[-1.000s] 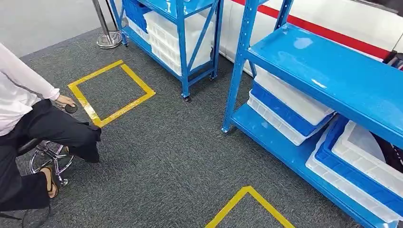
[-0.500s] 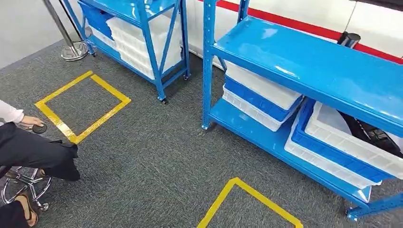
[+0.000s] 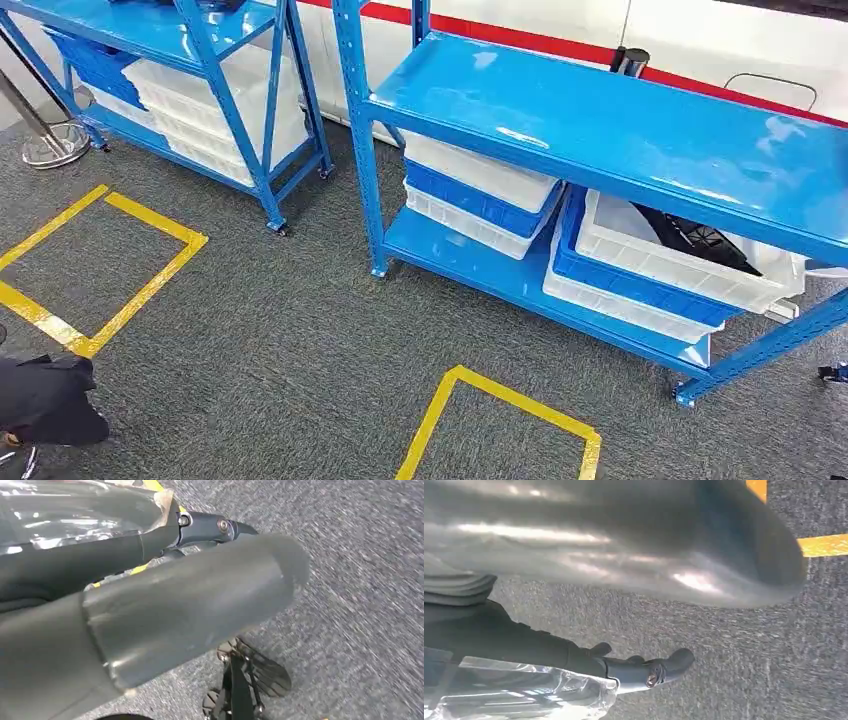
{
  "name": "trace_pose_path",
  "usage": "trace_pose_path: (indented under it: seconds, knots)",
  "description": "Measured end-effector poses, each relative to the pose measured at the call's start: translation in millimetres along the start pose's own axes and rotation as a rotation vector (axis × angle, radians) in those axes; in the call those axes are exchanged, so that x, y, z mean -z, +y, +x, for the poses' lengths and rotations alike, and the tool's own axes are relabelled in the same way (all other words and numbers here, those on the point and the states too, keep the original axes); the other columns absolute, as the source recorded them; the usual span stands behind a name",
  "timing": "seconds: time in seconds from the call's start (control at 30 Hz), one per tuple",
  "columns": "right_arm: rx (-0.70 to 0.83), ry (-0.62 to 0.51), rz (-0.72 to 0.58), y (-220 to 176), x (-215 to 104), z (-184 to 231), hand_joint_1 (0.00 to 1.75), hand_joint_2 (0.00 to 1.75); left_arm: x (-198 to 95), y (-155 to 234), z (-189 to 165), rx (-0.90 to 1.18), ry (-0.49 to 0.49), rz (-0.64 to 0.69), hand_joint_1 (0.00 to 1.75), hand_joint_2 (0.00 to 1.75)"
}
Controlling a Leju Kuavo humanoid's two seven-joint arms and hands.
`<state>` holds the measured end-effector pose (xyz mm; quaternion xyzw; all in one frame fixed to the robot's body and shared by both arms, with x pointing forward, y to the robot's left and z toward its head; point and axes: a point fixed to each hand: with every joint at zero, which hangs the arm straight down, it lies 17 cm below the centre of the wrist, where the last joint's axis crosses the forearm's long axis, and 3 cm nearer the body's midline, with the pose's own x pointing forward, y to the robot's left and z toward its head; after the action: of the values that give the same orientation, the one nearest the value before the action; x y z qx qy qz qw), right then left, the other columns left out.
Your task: Take the parts from the cabinet and place them on the table.
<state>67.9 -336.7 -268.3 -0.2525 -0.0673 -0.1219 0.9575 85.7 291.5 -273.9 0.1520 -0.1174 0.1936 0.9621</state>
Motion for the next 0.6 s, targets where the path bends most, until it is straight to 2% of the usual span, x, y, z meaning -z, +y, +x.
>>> trace_pose_path:
  seconds: [0.6]
  knots:
    - [0.004, -0.032, -0.02, -6.8, 2.4, 6.5, 0.0, 0.0, -1.0, -4.1, 3.4, -0.01, -0.015, -0.011, 0.0, 0.0]
